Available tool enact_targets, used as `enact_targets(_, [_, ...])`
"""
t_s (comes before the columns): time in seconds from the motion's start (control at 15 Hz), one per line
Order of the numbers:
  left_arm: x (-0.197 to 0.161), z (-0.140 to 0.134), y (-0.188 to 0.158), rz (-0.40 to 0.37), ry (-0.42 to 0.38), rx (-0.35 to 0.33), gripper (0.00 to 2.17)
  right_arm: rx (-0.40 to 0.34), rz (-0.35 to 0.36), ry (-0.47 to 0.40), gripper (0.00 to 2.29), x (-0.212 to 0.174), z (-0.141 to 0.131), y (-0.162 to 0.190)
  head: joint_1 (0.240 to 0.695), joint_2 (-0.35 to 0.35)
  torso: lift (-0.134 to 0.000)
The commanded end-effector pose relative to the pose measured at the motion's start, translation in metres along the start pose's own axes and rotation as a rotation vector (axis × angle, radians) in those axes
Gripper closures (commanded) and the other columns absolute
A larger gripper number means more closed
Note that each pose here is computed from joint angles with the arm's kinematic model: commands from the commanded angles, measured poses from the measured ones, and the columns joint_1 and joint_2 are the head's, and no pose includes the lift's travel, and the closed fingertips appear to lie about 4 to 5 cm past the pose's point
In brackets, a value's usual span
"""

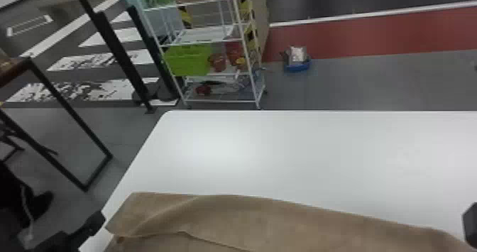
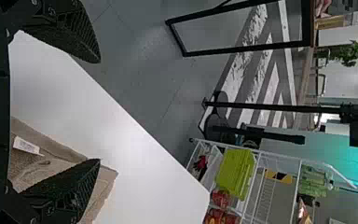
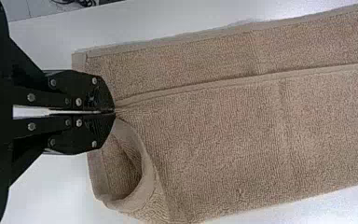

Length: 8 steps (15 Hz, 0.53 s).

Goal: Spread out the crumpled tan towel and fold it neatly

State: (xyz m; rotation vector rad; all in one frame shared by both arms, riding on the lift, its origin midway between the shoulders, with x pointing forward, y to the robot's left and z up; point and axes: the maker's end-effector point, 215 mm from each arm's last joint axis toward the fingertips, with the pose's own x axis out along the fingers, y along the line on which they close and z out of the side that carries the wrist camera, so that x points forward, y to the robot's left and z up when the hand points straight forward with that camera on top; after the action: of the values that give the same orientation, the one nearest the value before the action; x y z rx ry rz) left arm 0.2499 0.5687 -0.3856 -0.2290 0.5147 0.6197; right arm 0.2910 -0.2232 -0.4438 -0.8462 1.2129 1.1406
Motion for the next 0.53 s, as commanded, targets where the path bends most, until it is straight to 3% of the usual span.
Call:
enact_targets(0.0, [0.000,-0.001,0.000,0.000,0.002,-0.004,0.15,0.008,0.010,-0.022,1.19,-0.004,0.003,0.000,0.695,0.350,-0.122])
enact_targets(0.47, [-0.001,0.000,-0.002,-0.002,0.000,-0.002,0.15,0.031,0.003,-0.098,1.19,-0.028,0.013,-0.003,0.695,0.350,-0.122])
